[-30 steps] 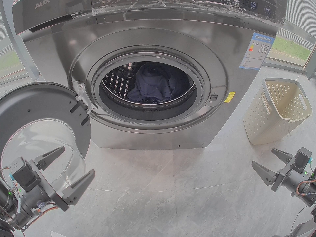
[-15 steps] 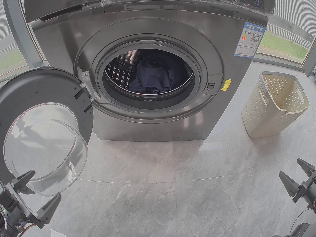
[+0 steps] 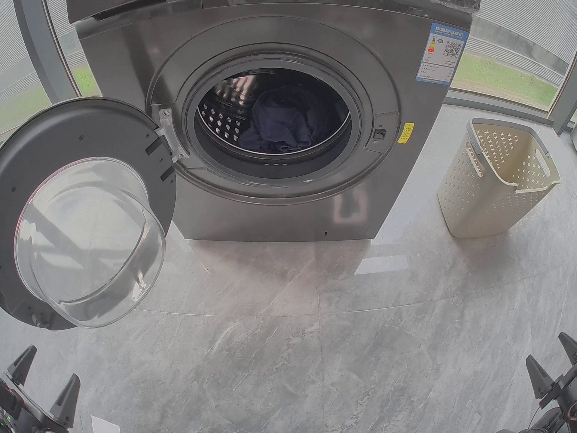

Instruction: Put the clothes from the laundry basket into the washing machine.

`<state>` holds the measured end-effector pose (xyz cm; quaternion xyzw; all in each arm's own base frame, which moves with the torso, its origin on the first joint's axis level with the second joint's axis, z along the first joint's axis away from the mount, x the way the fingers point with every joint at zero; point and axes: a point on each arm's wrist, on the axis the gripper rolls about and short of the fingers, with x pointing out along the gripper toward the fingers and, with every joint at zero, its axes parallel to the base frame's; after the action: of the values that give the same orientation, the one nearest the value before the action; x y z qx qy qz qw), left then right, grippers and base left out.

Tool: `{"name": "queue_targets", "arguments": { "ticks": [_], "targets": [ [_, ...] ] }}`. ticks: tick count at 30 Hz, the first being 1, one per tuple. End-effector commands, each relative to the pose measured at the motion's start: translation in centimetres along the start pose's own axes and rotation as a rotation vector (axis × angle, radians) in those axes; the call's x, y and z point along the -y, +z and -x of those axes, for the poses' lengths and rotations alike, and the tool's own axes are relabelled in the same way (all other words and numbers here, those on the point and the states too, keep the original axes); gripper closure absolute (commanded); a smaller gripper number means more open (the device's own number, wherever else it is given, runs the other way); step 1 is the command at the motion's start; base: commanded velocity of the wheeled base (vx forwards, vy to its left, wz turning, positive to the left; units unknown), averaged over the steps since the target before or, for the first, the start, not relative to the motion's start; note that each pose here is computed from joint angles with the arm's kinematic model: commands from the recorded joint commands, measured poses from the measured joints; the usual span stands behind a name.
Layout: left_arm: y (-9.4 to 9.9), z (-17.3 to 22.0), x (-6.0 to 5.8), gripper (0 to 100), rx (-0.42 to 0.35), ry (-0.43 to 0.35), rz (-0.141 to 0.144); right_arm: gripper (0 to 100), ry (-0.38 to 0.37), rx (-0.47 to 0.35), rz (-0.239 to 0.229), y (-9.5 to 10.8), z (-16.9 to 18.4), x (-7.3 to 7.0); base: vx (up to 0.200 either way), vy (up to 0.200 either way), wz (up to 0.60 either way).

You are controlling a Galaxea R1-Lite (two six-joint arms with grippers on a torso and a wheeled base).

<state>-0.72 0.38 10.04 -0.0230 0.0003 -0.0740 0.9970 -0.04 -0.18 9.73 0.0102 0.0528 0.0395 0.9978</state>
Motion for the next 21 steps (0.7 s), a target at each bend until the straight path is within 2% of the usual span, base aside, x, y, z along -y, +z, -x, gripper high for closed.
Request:
{"name": "queue_targets", "arguments": {
  "ticks": [1,3,4,5,7,8,10,11,13,17,19,21],
  "targets": [
    [-1.65,0.77,-0.11,0,-0.027,0.094,0.005,0,-0.094,0.094,-0.021,-1.54,1.49,0.04,0.000,0.000,0.00],
    [-1.59,0.78,-0.08,0,-0.018,0.160,0.002,0,-0.163,0.103,-0.016,-1.90,1.73,-0.13,0.000,0.000,0.00],
    [-1.59,0.80,-0.07,0,-0.016,0.169,-0.001,0,-0.165,0.101,-0.022,-1.99,1.76,-0.14,0.000,0.000,0.00],
    [-1.61,0.84,0.02,0,-0.014,0.215,-0.010,0,-0.171,0.101,-0.021,-2.17,1.88,-0.17,0.000,0.000,0.00],
    [-1.76,1.28,0.22,0,0.037,0.251,-0.007,0,-0.168,0.099,-0.021,-2.14,1.85,-0.16,0.000,0.000,0.00],
    [-1.83,1.55,0.34,0,0.073,0.240,-0.015,0,-0.165,0.105,-0.018,-2.18,1.91,-0.16,0.000,0.000,0.00],
    [-1.79,1.51,0.39,0,0.069,0.211,-0.041,0,-0.135,0.101,0.004,-2.36,1.95,-0.21,0.000,0.000,0.00],
    [-1.85,1.48,0.36,0,0.058,0.216,-0.041,0,-0.107,0.101,0.023,-2.35,1.95,-0.27,0.000,0.000,0.00],
    [-2.02,1.51,0.30,0,0.048,0.240,-0.018,0,-0.053,0.100,0.046,-2.35,1.94,-0.38,0.000,0.000,0.00],
    [-2.03,1.52,0.31,0,0.048,0.240,-0.027,0,-0.067,0.103,0.053,-2.34,1.95,-0.36,0.000,0.000,0.00],
    [-2.48,1.48,0.37,0,0.001,0.194,-0.025,0,-0.071,0.102,0.041,-2.35,1.95,-0.35,0.000,0.000,0.00],
    [-2.51,1.53,0.42,0,-0.015,0.176,-0.018,0,-0.068,0.104,0.038,-2.36,1.96,-0.34,0.000,0.000,0.00]
  ]
}}
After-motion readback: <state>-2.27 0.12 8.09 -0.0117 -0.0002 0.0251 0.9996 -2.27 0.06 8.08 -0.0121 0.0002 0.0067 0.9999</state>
